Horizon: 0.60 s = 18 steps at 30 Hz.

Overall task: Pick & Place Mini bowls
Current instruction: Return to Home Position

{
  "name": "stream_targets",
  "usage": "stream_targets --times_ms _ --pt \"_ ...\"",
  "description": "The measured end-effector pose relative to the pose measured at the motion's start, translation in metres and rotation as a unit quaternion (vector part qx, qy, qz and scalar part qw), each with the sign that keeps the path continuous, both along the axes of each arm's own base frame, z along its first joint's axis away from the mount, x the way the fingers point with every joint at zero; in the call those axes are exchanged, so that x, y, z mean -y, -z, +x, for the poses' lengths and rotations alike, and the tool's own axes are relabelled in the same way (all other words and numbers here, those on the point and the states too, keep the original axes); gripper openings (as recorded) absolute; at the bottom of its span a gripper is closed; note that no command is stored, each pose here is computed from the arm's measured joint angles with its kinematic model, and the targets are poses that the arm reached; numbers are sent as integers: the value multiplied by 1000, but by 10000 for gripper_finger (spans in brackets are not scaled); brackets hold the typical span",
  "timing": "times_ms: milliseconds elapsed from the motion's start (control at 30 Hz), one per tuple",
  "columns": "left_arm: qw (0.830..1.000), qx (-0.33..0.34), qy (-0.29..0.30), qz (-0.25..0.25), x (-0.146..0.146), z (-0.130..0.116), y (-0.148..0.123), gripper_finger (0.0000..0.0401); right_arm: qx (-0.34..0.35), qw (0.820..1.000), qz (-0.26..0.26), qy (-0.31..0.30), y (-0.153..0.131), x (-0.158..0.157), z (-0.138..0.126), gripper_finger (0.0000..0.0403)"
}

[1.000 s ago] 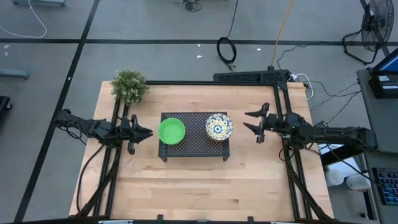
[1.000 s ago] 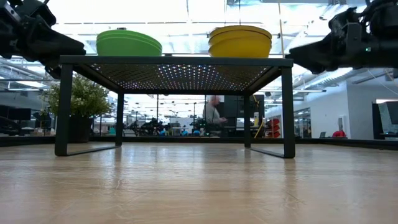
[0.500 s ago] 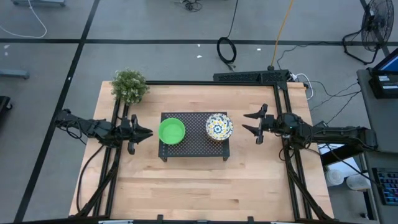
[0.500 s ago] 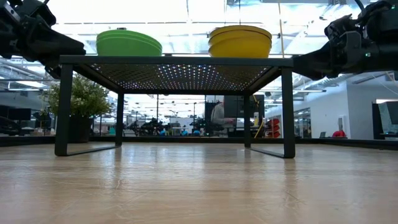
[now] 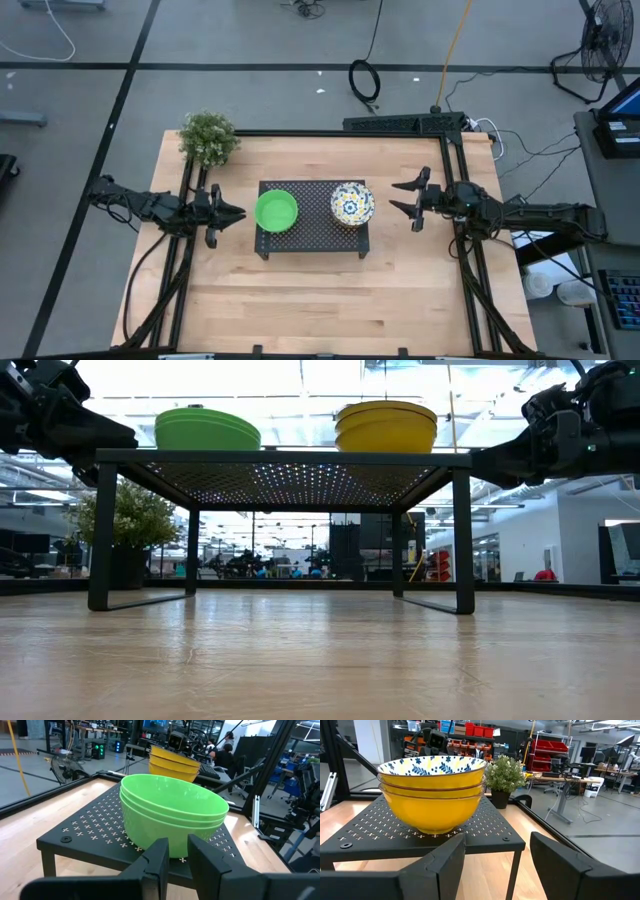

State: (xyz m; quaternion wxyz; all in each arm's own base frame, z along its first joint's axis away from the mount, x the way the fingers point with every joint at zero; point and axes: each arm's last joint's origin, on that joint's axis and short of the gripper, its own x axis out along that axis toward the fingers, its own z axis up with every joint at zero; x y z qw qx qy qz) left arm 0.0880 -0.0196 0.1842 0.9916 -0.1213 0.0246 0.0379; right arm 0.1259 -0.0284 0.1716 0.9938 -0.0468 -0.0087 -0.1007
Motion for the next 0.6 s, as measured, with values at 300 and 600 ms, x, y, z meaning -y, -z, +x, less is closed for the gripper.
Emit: stream_targets --times_ms 300,600 --pt "1000 0 0 -3 0 0 0 74 -75 997 -5 -2 14 0 -1 215" --pt "1000 0 0 -3 0 0 0 74 31 997 58 -34 -4 -7 -22 215"
